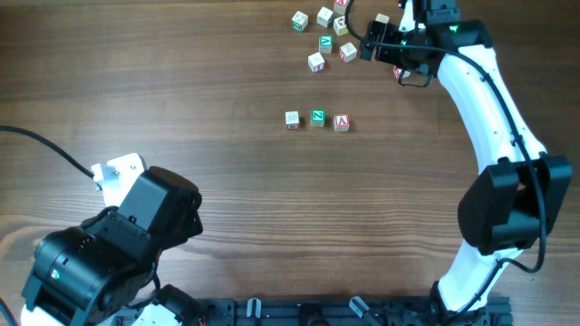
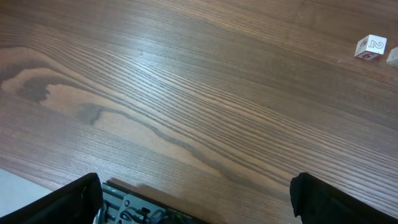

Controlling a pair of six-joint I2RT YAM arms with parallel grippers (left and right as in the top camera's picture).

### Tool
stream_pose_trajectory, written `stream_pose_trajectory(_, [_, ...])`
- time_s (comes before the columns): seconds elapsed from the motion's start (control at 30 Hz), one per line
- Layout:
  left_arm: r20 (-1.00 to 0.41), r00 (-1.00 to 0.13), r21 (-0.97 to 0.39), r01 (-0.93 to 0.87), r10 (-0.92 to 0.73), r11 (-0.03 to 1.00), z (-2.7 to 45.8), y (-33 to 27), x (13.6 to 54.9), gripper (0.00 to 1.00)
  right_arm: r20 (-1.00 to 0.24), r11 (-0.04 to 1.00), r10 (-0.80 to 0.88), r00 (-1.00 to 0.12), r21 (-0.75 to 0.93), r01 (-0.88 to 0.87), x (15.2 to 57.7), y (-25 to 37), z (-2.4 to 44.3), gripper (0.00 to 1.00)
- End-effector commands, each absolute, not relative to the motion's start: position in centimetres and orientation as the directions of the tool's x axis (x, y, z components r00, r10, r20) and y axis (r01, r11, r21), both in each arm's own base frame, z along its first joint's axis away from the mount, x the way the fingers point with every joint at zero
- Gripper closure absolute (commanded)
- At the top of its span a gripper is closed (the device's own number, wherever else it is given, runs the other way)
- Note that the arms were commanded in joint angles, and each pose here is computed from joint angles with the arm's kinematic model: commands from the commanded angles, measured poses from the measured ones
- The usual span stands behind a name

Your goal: Form a horizontal line

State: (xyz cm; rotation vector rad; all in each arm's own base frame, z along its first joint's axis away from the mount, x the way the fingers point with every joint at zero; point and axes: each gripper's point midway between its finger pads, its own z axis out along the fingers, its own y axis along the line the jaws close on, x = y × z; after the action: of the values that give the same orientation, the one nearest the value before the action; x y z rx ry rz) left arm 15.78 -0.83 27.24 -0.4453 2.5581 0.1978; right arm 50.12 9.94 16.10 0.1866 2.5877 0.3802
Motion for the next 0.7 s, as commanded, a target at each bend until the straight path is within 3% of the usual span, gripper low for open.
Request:
stream_pose_trajectory(0.0, [-0.53, -0.801, 0.044, -0.353, -0.278, 0.935, 27.4, -0.8, 15.7, 0.0, -0.467, 0.954, 0.158, -0.87, 0.299, 0.013, 51.1, 10.5, 14.3, 0.0])
stream_pose_trajectory(0.67, [-0.53, -0.801, 0.044, -0.353, -0.278, 0.935, 27.4, -0.8, 15.7, 0.0, -0.603, 0.941, 0.09, -0.793, 0.311, -0.13, 55.1, 13.3, 14.1, 0.0])
